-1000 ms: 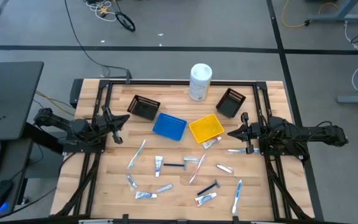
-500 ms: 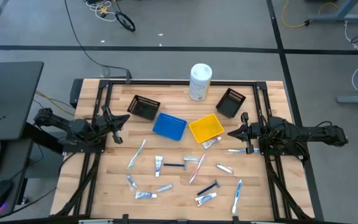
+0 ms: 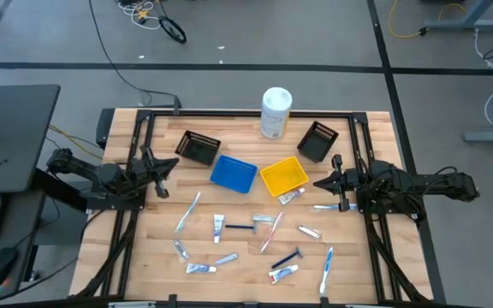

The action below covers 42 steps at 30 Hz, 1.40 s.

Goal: Pick & Place Travel size toiletries
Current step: Put the green toothbrush into the left black bin

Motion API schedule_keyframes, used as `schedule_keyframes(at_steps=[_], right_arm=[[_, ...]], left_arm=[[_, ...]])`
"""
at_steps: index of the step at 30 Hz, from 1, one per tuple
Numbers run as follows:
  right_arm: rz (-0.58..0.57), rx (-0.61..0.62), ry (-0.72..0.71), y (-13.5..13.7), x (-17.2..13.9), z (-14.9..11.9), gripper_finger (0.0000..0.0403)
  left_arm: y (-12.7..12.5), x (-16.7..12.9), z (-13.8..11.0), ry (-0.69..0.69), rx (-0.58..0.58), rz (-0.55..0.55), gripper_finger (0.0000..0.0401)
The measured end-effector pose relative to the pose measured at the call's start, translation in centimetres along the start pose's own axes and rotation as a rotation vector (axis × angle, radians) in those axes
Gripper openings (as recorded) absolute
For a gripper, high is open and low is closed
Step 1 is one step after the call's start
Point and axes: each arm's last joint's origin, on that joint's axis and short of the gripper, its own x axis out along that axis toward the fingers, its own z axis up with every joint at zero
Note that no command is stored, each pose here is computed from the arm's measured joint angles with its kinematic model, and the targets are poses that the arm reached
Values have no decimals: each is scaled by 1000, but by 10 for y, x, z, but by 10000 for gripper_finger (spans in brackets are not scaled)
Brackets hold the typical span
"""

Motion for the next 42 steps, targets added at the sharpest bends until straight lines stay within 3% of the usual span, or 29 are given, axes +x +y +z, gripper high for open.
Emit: schedule_keyframes(at_steps=[5, 10, 19, 25, 32, 37, 42], right_arm=[[0, 0, 0, 0, 0, 0, 3], [0, 0, 0, 0, 0, 0, 3], [0, 0, -5, 0, 0, 0, 3], [28, 158, -81, 0, 0, 8, 3], [30, 159, -151, 0, -1, 15, 3], [-100, 161, -144, -4, -1, 14, 3], [-346, 171, -147, -11, -3, 13, 3]], left_arm=[[-2, 0, 0, -12, -13, -58, 16], [-2, 0, 0, -10, -116, -61, 24], [-2, 0, -3, 18, -181, -66, 82], [-2, 0, -6, 49, -131, -44, 110], [-3, 0, -8, 59, -219, -42, 129], [-2, 0, -5, 42, -273, -48, 146], [-1, 0, 5, 29, -280, -67, 159]])
